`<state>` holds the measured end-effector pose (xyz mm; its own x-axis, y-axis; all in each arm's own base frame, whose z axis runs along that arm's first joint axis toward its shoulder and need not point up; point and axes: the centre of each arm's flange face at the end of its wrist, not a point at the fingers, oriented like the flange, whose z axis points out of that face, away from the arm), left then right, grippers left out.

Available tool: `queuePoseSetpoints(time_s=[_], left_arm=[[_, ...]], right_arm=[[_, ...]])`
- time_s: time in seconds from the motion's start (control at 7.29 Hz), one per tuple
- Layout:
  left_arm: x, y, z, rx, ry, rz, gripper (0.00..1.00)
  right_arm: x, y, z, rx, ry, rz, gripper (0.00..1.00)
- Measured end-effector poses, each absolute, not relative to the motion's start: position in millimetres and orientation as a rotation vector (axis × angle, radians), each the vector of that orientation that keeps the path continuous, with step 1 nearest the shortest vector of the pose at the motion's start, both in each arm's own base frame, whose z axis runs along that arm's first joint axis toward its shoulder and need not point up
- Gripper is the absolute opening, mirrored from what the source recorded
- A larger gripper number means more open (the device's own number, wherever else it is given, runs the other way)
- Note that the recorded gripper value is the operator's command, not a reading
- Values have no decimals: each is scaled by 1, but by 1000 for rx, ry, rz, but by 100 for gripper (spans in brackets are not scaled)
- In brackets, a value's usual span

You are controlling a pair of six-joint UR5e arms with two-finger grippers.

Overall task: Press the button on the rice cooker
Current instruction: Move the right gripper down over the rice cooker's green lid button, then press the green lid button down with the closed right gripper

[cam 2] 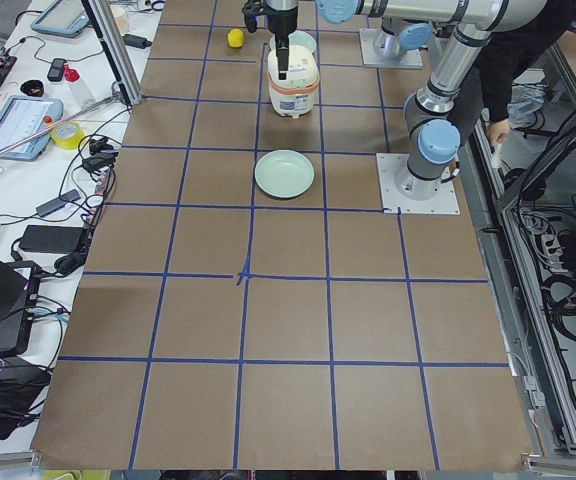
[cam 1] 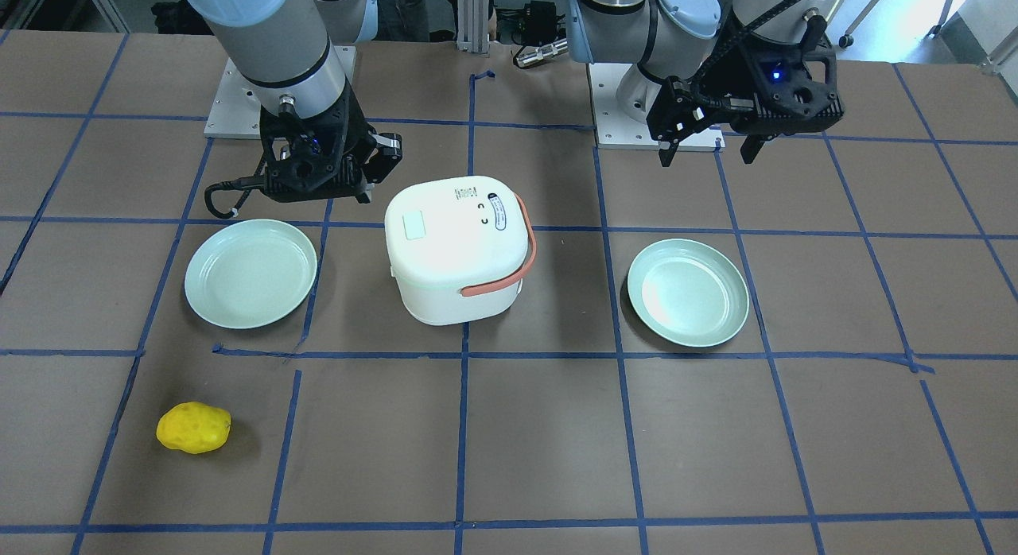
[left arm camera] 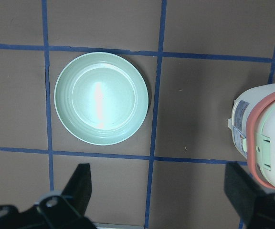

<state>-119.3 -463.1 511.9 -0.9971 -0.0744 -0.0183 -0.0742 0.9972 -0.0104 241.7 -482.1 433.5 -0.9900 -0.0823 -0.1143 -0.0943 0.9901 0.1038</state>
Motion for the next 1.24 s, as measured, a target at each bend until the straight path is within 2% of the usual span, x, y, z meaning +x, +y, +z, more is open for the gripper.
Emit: queuePoseSetpoints(time_s=[0.41,1.24], left_arm=[[-119,-463,512,-116,3121,-15,100],[-119,-463,512,-116,3121,-16,100]], right_arm=[[259,-476,389,-184,3015,163,0],[279,-468,359,-243,3013,212,0]])
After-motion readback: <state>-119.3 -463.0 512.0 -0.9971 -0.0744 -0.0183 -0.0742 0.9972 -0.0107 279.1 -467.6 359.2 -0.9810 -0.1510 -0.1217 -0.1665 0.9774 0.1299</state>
